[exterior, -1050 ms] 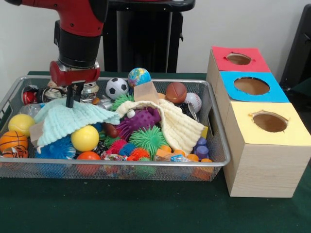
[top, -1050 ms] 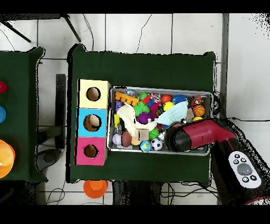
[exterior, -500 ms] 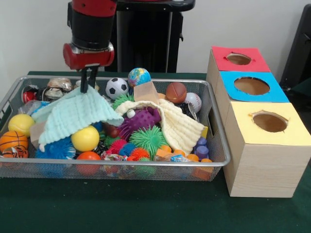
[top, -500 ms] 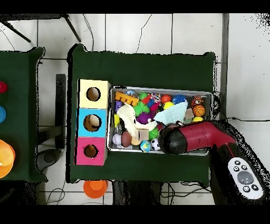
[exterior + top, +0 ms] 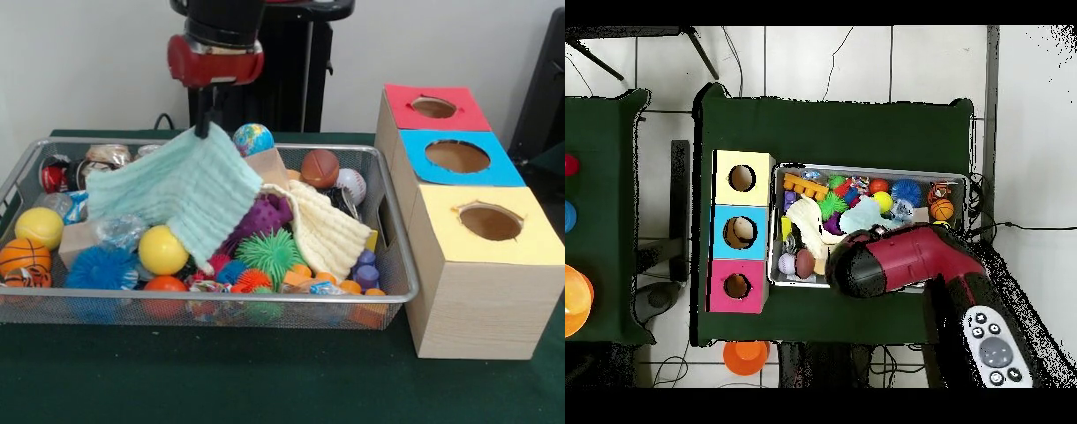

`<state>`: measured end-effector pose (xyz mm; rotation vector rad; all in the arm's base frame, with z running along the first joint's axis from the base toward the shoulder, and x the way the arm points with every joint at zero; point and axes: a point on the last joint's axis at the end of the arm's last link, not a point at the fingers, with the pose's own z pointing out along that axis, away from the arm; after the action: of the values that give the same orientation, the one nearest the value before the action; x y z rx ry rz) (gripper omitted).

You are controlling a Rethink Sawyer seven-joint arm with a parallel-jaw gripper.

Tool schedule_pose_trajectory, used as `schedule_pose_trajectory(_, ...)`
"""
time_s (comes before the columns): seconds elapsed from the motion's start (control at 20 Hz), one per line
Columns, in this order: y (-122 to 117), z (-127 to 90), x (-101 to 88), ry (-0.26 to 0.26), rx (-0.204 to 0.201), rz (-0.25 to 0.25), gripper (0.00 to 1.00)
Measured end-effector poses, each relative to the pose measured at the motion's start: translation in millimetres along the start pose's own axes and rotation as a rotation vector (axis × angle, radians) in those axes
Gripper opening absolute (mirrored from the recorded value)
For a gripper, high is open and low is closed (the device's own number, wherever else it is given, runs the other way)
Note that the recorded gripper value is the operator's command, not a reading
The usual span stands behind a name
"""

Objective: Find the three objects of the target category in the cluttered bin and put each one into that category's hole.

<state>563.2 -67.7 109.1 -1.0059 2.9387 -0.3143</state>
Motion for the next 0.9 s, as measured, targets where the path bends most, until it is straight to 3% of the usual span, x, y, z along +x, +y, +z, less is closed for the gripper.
schedule_pose_trajectory(0.45, 32.9, -25.9, -32.9, -0.027, 0.005, -0.049, 0.0)
schedule_pose_trajectory(0.9, 42.3, -31.7, -33.2, -0.027, -0.079, 0.047, 0.0)
